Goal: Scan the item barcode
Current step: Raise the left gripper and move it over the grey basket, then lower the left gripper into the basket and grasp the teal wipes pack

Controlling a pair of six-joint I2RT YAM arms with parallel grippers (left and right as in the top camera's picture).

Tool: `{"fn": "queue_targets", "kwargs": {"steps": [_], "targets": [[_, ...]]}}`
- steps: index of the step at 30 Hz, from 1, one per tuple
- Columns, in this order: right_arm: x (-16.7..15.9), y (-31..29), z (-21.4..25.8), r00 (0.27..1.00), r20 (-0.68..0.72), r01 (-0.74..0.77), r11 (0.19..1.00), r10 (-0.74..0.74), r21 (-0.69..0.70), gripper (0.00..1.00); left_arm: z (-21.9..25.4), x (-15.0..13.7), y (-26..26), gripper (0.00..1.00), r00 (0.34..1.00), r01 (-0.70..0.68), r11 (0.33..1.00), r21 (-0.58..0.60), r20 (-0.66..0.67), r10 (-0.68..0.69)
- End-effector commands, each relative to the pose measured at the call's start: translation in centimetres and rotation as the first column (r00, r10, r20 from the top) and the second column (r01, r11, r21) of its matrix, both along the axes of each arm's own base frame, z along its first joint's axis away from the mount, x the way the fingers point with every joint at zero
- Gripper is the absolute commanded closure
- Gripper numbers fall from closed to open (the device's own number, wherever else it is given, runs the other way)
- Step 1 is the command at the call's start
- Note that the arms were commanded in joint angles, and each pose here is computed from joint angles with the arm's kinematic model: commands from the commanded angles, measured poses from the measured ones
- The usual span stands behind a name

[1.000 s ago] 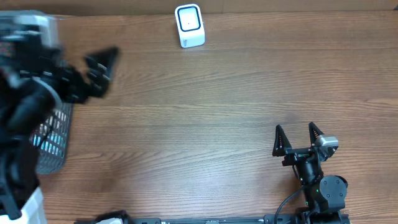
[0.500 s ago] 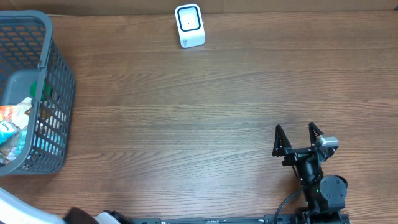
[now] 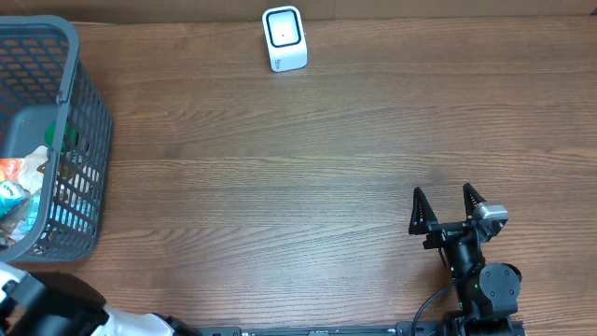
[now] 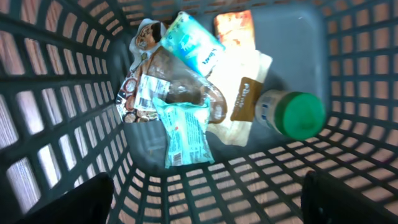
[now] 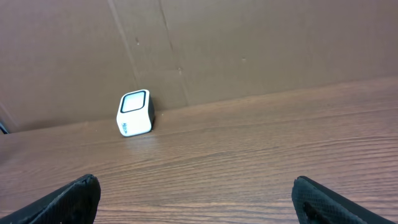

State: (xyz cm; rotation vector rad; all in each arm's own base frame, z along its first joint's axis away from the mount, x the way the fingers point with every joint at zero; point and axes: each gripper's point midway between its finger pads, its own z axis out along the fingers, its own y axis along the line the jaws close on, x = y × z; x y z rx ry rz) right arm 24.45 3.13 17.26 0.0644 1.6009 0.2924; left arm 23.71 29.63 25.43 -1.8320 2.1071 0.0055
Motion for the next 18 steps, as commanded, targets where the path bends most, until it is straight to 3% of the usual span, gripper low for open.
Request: {"fn": "queue_targets", "kwargs": {"steps": [1, 9, 18], "targets": [[0.0, 0.1, -0.2, 1.000, 0.003, -0.002, 1.000, 0.002, 0.003, 0.00, -1.2, 0.3, 0.3, 0.21, 0.998, 0.027, 1.000, -0.004, -0.052, -0.027], [0.0, 0.1, -0.2, 1.000, 0.003, -0.002, 1.000, 0.002, 0.003, 0.00, -4.2, 1.8, -0.9, 0.21, 0.976, 0.086, 0.996, 0.036, -0.203, -0.077], [0.0, 0.1, -0.2, 1.000, 0.003, -0.002, 1.000, 0.002, 0.003, 0.00, -10.2, 1.0, -1.7, 0.18, 0.949, 0.075, 0.997, 0.006, -0.307, -0.070]]}}
